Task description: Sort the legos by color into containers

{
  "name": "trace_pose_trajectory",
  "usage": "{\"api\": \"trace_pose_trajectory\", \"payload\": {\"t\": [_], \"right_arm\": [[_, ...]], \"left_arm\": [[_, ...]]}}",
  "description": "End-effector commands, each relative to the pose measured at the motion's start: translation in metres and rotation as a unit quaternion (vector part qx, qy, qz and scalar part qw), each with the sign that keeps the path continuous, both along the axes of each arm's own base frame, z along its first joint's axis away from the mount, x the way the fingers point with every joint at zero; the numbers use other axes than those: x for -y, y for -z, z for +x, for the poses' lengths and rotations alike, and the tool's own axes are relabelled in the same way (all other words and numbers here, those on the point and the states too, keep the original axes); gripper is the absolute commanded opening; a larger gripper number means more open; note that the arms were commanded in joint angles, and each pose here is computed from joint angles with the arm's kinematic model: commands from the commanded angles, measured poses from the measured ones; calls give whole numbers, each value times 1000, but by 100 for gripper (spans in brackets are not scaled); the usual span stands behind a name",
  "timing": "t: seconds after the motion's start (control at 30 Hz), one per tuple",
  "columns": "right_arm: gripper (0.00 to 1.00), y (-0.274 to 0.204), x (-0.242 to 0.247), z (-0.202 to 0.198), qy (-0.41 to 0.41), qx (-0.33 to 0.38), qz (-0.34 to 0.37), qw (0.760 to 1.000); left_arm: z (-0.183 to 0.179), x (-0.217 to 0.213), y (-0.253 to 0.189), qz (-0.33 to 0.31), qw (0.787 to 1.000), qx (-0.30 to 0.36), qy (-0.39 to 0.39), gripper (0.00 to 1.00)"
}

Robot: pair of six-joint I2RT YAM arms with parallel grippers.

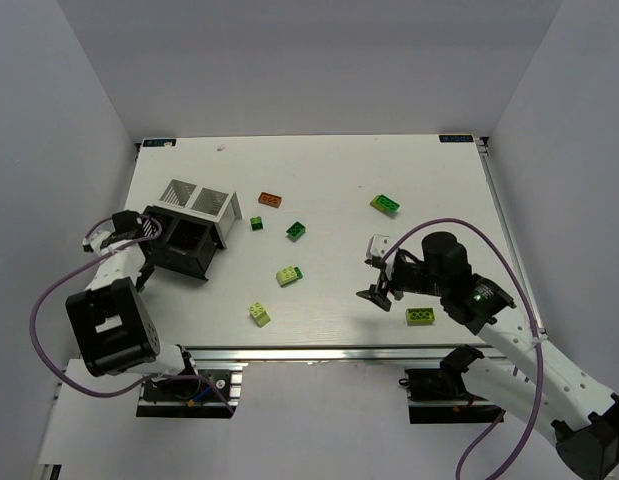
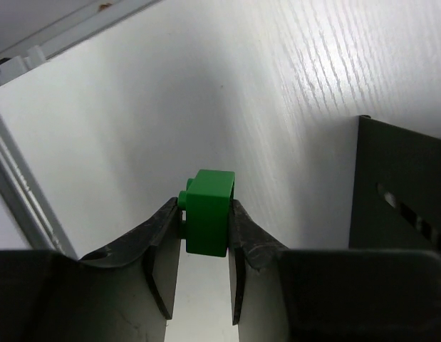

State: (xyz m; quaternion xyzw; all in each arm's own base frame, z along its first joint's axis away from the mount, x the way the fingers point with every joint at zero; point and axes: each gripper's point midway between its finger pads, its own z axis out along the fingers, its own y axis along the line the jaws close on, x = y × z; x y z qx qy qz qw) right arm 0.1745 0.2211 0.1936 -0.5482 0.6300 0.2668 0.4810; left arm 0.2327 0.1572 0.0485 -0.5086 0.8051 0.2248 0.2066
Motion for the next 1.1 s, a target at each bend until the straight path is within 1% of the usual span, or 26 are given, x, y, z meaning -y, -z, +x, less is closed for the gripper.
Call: {"api": "trace_pose_trajectory", "payload": {"t": [0.0,0.33,0.43,0.57,0.63,0.77,0.8,0.87,0.93,1.07], "right_arm": [[79,-10,-2,-5,-15,13,12,1000],[79,-13,-4,-8,-20,21,14,999],[79,-12,-4,-7,-18,24,12,999],[79,-10,-4,-5,-13,28,7,999],[79,-11,-4,-5,-11,31,7,999],[79,-12,-4,-4,-10,34,7,999],[79,-12,-4,-4,-9,35,6,999],[80,-15,-4,-5,-10,40,8,999],[80,-16,-3,-4,-9,44,10,999],[81,-20,-2,-6,-10,53,15,998]], "left_arm": [[-1,-6,-34,21,998,38,-49,30],[-3,2,-101,36,989,139,-36,27],[0,12,-116,18,984,174,-20,26],[16,33,-138,-26,973,227,20,24],[22,42,-146,-40,969,240,38,24],[40,60,-165,-71,955,277,80,22],[47,68,-169,-86,948,289,97,21],[56,74,-170,-98,946,288,109,20],[65,78,-178,-94,945,289,120,20],[82,84,-171,-87,952,263,134,21]]}}
